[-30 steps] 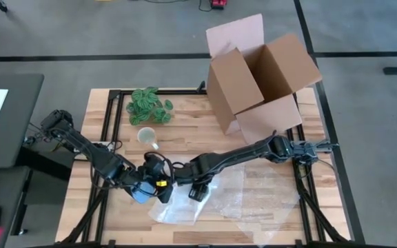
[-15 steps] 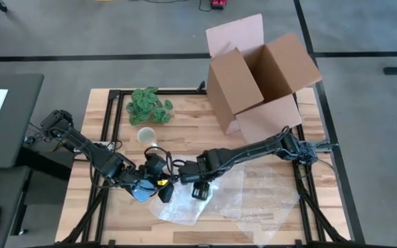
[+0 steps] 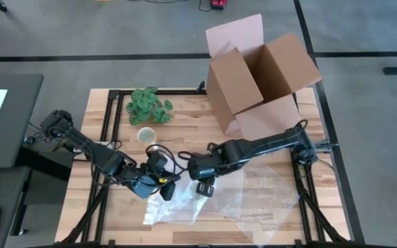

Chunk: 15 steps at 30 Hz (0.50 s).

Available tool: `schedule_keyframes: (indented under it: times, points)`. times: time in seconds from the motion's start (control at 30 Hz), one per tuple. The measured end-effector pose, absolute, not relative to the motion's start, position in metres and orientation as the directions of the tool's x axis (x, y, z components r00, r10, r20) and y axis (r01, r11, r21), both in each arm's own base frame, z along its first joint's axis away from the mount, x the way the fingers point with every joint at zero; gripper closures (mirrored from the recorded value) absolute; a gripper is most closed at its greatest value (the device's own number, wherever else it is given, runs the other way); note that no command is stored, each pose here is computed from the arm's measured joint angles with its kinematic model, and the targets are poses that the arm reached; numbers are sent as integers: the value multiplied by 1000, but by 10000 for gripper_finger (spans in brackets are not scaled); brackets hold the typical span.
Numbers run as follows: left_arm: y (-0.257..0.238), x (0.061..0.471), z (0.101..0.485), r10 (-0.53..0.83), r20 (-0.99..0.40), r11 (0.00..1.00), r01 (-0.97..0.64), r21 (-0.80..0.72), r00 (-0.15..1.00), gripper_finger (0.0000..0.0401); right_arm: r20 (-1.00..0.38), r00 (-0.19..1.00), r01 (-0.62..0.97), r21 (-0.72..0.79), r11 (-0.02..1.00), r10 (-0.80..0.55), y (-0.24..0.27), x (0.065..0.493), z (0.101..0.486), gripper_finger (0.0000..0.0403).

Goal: Wrap mug
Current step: Wrap the blue mug with bubble wrap

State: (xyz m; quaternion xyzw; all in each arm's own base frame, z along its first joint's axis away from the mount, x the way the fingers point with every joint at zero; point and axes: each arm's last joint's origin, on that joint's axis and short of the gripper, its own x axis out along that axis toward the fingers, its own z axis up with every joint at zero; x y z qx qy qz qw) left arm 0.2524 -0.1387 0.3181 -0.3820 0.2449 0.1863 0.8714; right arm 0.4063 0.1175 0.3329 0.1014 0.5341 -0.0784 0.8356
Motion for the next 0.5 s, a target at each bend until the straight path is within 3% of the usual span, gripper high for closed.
schedule_keyframes:
  times: [0.2, 0.37, 0.5]
  points:
    - [-132, 251, 313, 62, -659, 670, -520, -529, 750, 401, -920, 391, 205, 64, 977, -22, 135, 406, 323, 281]
    - [-127, 230, 298, -4, -854, 593, -686, -421, 521, 397, -921, 388, 234, 67, 970, -30, 136, 405, 322, 281]
    - [-125, 219, 272, -54, -929, 589, -739, -326, 367, 363, -927, 372, 254, 62, 965, -39, 131, 404, 323, 281]
